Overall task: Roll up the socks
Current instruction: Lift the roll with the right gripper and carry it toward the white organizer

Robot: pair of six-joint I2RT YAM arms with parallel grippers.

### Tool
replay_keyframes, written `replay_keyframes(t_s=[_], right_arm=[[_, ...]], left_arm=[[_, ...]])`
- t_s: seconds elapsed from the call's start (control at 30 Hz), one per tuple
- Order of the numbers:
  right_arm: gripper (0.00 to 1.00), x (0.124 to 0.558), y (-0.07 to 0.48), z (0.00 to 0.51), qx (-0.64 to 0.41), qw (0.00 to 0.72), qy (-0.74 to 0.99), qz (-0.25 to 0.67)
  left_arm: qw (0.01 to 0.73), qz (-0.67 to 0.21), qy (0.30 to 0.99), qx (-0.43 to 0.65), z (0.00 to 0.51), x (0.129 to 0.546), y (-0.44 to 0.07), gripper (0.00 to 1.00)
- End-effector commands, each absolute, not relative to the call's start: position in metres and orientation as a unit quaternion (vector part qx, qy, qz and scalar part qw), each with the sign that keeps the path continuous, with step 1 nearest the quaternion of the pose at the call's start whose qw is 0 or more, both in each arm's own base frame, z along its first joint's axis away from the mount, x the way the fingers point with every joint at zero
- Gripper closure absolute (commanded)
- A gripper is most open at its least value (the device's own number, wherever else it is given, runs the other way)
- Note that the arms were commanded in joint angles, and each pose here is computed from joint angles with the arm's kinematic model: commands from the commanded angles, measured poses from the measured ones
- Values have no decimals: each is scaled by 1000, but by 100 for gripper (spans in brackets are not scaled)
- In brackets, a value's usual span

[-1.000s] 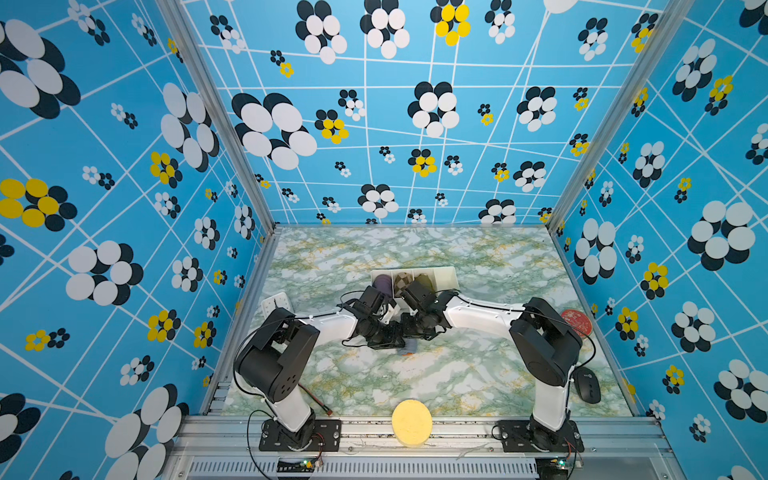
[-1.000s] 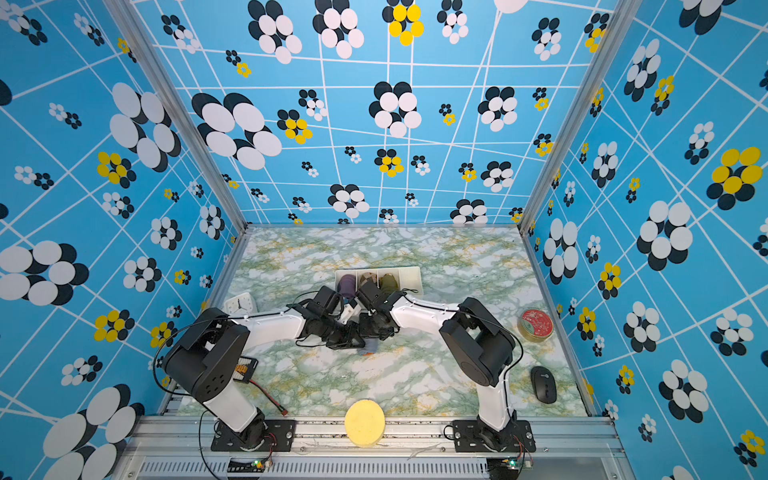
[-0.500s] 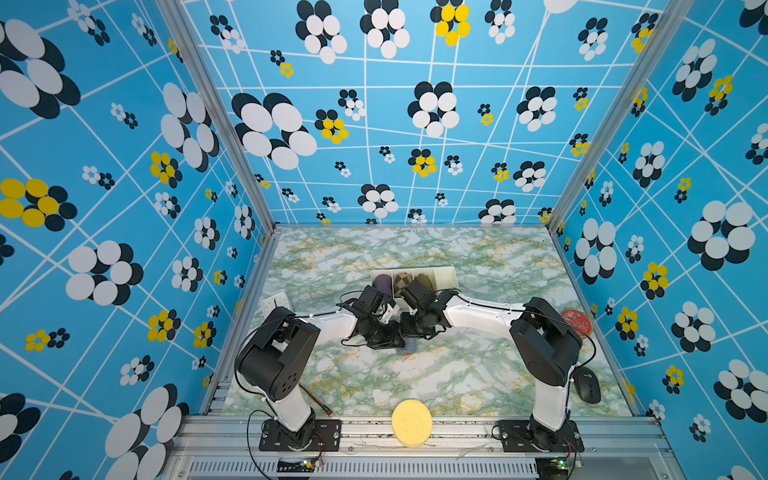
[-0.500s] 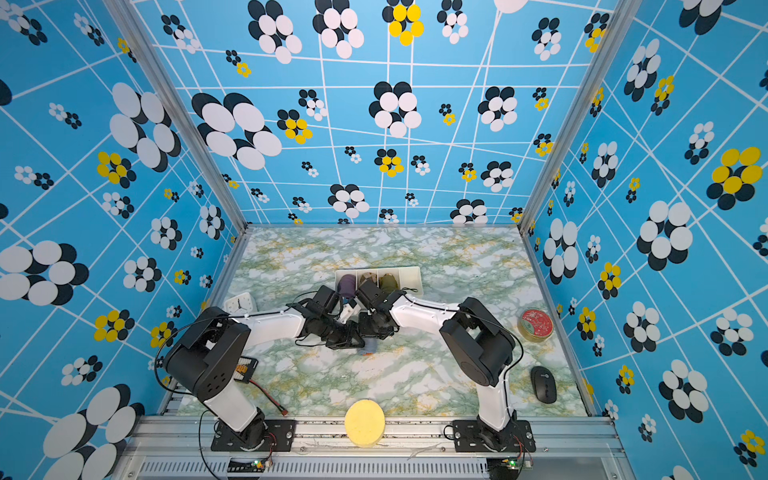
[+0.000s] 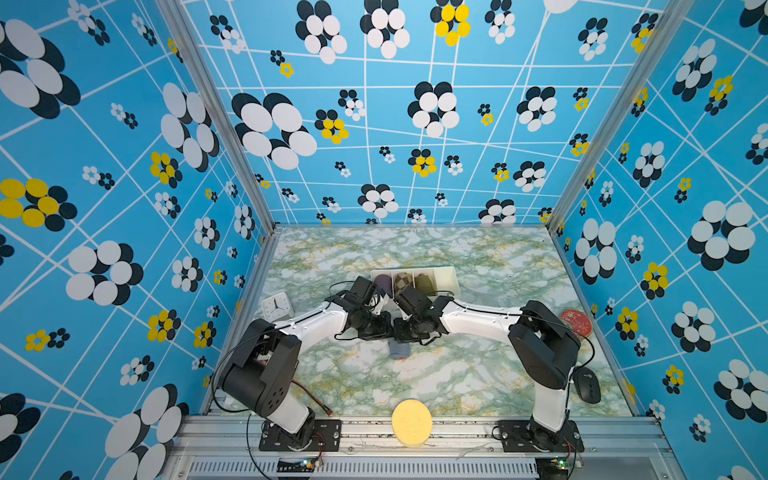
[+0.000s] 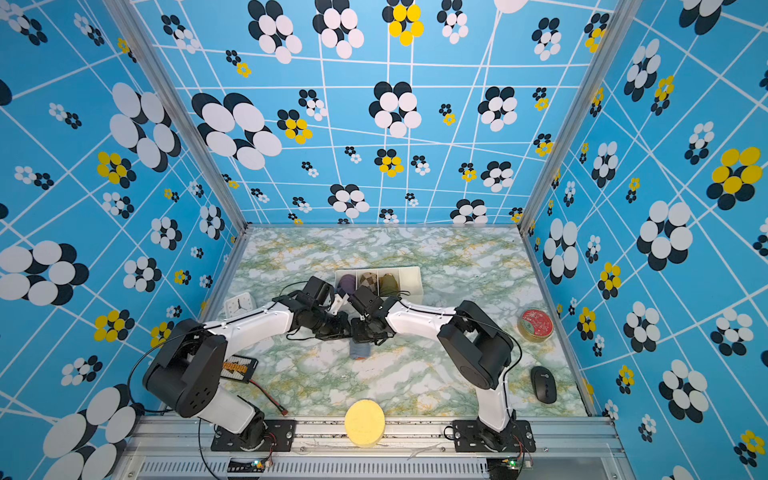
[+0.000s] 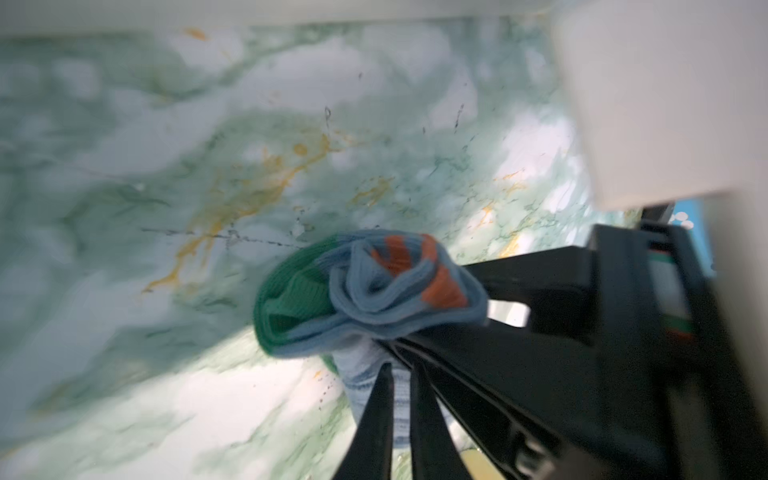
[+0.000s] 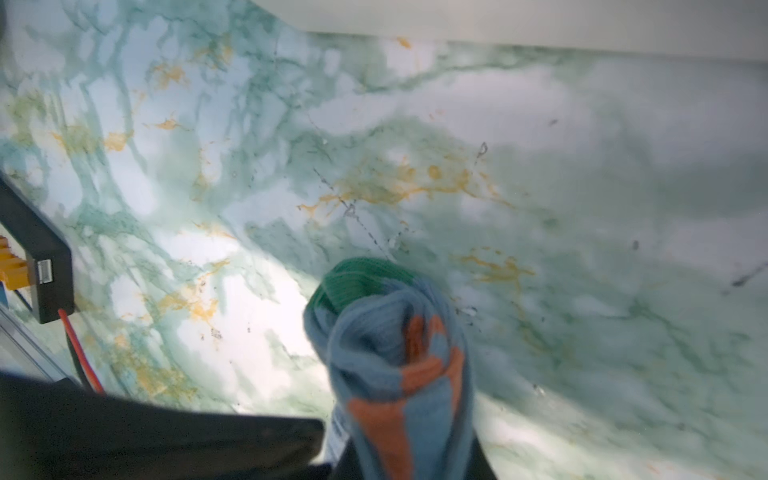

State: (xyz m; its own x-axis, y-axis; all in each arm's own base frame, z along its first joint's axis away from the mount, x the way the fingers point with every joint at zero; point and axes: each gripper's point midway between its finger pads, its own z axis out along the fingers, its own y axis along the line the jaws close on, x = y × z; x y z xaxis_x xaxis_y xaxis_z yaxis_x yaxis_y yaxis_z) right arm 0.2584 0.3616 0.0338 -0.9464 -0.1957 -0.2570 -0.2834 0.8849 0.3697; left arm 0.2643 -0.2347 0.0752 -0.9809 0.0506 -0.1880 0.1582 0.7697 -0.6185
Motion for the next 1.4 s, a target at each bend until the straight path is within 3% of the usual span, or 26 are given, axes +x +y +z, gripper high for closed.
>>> replay_keyframes(t_s=[0.0, 0.7, 1.37], right_arm=[[100, 243, 342, 23, -138, 79, 971, 179], [100, 335, 245, 163, -97, 228, 957, 150], [100, 417, 216, 151, -45, 206, 960, 182]], left_arm=[[122, -334, 933, 59, 110, 275, -224, 87], [215, -324, 921, 5, 167, 305, -162, 86], [212, -318, 924, -14, 162, 310, -146, 86]])
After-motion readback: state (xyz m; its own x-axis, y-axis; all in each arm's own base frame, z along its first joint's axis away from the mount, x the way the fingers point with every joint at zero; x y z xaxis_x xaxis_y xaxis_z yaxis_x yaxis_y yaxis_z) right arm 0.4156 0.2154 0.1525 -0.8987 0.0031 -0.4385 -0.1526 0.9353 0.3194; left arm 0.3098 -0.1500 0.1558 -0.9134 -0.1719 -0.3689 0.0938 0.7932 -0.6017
